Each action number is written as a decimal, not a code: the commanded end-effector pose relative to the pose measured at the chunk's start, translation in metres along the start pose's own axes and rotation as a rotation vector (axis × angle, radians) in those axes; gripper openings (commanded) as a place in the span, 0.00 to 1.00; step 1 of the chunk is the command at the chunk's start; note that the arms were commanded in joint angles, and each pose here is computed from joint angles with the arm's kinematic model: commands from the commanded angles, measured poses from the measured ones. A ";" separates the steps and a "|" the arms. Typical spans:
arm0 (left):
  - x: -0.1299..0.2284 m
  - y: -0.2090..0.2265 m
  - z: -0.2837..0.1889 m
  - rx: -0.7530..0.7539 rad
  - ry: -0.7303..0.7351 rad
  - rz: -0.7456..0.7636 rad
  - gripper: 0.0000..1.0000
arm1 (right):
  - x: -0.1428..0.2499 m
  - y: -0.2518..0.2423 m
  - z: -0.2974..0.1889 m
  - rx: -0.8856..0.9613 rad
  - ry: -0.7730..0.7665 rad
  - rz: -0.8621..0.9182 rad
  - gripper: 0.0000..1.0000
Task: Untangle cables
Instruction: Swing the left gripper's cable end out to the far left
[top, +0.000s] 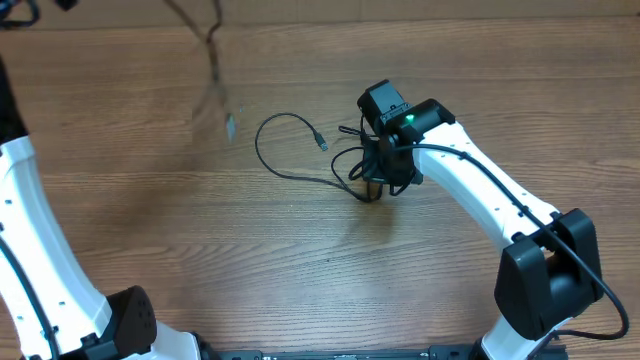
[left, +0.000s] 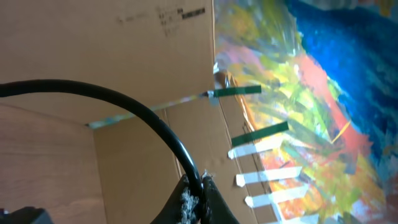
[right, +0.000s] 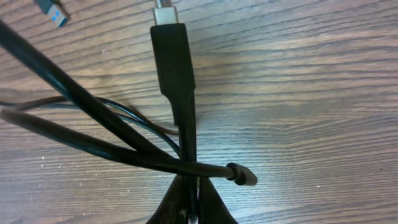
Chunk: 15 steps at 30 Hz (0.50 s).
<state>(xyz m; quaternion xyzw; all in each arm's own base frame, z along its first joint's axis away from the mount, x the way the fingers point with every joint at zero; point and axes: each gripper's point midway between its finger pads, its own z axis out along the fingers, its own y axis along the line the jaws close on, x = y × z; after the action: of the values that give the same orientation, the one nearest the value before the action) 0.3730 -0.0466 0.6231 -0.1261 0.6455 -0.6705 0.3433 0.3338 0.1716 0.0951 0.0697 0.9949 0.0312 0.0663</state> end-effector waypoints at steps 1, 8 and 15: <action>0.009 -0.009 -0.008 -0.001 0.026 0.035 0.04 | 0.000 -0.004 0.004 0.004 0.011 0.021 0.08; 0.001 0.008 -0.008 -0.045 -0.017 0.095 0.04 | 0.007 0.008 0.003 -0.065 0.057 0.020 1.00; -0.034 0.088 -0.027 -0.347 -0.261 0.100 0.04 | 0.018 0.020 0.001 -0.136 0.114 0.009 1.00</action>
<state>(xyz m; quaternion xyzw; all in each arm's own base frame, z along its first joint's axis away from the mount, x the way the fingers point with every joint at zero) 0.3929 -0.0250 0.5605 -0.2336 0.6826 -0.6137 0.3206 0.3261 0.1875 0.0962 0.0711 0.9933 0.0840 0.0351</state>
